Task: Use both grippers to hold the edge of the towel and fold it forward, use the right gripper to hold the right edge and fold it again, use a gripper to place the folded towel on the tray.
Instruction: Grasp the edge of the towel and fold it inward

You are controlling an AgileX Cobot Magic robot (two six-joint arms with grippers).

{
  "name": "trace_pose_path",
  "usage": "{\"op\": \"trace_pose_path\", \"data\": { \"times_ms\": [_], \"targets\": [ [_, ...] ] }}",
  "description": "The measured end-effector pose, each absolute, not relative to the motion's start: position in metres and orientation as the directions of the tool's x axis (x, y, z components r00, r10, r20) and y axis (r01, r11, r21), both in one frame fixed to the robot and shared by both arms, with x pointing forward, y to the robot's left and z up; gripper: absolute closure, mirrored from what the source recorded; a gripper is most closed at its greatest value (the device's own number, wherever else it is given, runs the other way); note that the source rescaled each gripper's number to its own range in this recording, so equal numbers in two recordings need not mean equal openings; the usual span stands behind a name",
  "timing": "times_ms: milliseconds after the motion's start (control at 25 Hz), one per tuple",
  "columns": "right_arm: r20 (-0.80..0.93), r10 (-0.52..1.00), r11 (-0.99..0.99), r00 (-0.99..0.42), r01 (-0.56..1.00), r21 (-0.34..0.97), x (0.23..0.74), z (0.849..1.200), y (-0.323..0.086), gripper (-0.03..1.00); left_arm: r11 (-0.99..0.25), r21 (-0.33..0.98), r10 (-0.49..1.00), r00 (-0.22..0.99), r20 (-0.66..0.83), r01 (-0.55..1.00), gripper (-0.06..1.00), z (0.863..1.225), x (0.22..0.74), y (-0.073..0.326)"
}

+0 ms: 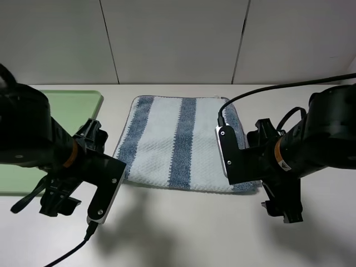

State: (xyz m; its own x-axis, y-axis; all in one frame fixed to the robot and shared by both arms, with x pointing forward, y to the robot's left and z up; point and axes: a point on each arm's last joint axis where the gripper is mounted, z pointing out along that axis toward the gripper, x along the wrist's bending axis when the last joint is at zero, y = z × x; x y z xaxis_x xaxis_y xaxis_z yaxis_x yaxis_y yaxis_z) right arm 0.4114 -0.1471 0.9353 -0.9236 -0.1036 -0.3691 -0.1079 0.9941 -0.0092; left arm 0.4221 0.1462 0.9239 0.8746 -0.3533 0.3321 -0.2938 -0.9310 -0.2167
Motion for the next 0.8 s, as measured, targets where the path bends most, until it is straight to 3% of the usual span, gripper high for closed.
{"op": "trace_pose_path", "data": {
  "times_ms": [360,800],
  "targets": [
    [-0.361,-0.142,0.989,-0.922,-0.144,-0.021,0.416,0.922,-0.143,-0.03,-0.920,-0.199,-0.386,0.867,0.314,-0.338,-0.05,0.907,0.425,0.138],
    [-0.373,-0.028,0.999,-0.927,-0.038,0.020,0.438,0.918,-0.161,-0.03,-0.886,-0.248,-0.458,0.828,0.324,-0.392,-0.03,0.889,0.433,0.134]
  ]
}}
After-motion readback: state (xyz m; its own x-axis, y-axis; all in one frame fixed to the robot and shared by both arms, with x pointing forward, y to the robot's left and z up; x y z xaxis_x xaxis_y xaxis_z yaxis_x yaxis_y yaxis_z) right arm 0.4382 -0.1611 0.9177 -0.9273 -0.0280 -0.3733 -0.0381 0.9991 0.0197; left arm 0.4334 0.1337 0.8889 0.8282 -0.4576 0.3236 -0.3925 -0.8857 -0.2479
